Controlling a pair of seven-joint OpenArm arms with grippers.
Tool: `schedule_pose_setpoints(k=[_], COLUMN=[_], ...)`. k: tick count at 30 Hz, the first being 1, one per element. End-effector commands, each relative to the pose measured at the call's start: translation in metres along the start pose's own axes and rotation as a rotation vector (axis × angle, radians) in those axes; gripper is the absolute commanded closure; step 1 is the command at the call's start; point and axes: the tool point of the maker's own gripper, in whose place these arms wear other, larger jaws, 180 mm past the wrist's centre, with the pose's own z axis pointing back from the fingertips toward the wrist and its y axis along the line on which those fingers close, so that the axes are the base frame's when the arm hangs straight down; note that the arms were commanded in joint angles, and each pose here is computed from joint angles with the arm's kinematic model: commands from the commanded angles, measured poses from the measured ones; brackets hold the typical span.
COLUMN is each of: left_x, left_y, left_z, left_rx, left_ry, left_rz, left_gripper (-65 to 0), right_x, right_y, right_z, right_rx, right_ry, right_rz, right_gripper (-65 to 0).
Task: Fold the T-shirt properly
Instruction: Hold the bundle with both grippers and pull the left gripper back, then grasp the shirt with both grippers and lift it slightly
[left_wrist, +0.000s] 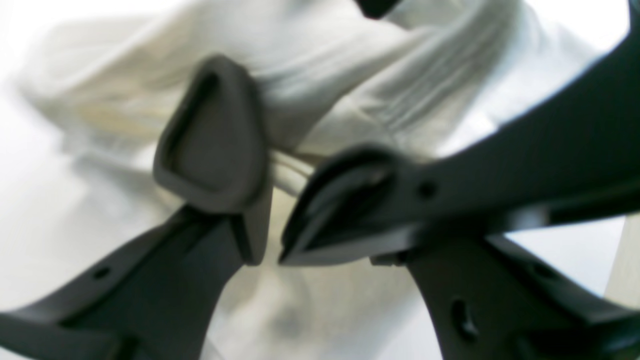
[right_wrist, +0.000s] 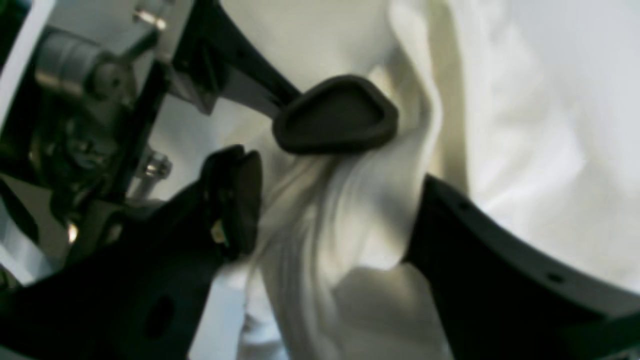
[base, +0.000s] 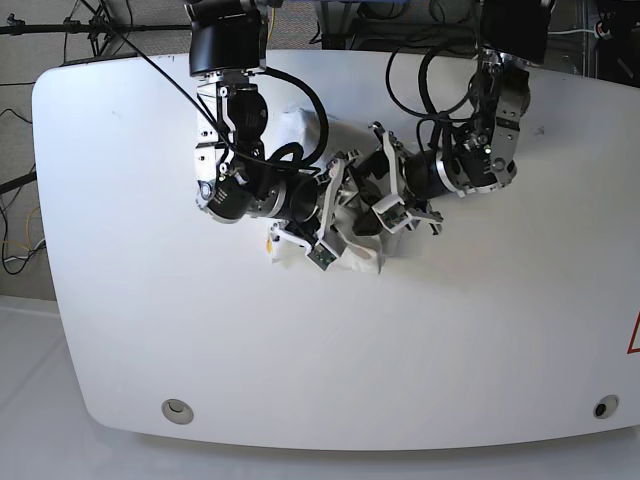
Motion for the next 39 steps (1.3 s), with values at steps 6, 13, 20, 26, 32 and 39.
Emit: schedule_pose_setpoints(k=[6, 13, 20, 26, 32, 39], left_x=[0.051, 0.041, 0.024, 0.012, 0.005, -0.001], left_y=[0.077, 0.111, 0.102, 0.096, 0.093, 0.093], left_z=[0.056, 0.087, 0.086, 0.085, 0.085, 0.089], left_rx=[0.258, 0.381, 0.37, 0.362, 0.36, 0.368], left_ry=[-0.198, -0.214, -0.182, -0.161, -0.146, -0.138], left_rz=[0.034, 0.085, 0.111, 0.13, 0.137, 0.147], left_gripper=[-26.6, -26.6, -26.6, -26.6, -26.6, -26.6], right_x=[-0.024, -0.02, -0.014, -0.005, 0.001, 0.0], right_y=[0.001, 0.016, 0.035, 0.038, 0.04, 0.04], right_z=[-0.001, -0.008, -0.018, -0.019, -0.021, -0.02], right_rx=[-0.01, 0.025, 0.065, 0.072, 0.078, 0.076], right_ry=[0.13, 0.138, 0.141, 0.126, 0.103, 0.102], right_rz=[0.025, 0.063, 0.103, 0.129, 0.137, 0.133], right_gripper=[-33.8, -33.8, -33.8, -33.8, -33.8, -33.8])
